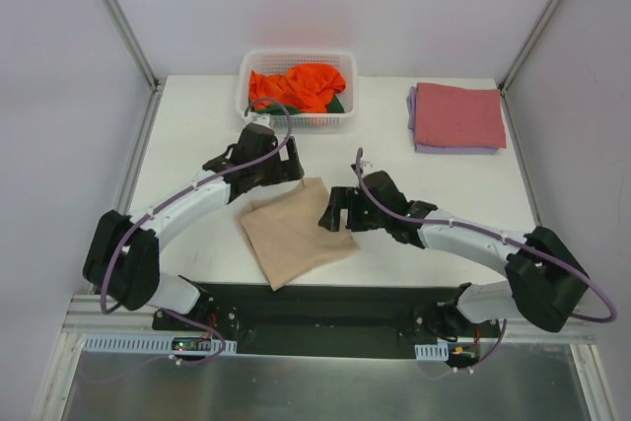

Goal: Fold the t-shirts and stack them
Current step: Smooth out wrinkles on the folded tshirt

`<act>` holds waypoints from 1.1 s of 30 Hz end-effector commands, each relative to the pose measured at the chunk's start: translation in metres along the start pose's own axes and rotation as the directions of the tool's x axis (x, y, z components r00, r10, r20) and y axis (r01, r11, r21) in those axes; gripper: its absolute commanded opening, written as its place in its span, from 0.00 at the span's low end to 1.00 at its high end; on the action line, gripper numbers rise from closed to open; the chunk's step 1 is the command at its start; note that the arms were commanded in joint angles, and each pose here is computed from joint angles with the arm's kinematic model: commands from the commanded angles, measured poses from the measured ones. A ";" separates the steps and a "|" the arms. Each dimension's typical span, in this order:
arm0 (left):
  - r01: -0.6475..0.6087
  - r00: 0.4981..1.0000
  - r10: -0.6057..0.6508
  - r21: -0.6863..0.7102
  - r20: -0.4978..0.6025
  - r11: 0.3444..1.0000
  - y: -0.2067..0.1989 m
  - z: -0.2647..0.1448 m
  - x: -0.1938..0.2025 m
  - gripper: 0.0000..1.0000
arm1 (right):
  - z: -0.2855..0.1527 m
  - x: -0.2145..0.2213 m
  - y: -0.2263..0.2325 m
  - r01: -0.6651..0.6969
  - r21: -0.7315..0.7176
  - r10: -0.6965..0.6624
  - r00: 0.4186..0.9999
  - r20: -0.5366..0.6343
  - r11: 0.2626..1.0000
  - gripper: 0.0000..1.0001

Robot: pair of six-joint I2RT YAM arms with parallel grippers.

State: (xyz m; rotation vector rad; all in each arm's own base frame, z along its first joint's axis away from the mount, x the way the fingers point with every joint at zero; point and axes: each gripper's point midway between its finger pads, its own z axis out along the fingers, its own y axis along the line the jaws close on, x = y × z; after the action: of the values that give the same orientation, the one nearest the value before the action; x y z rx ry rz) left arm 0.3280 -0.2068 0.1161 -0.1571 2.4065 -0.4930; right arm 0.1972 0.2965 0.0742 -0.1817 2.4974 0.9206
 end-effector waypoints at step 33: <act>0.136 0.988 -0.150 -0.238 -0.040 0.962 0.111 0.010 0.062 0.21 | 0.065 -0.069 -0.083 0.440 0.351 -0.381 0.896 -0.228 0.826 0.59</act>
State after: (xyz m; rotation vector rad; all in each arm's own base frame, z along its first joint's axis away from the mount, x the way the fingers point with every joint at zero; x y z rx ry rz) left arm 0.2524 -0.1080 0.0205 -0.5842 2.5429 -0.2294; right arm 0.3079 0.3129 0.0270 -0.8221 2.4902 0.4320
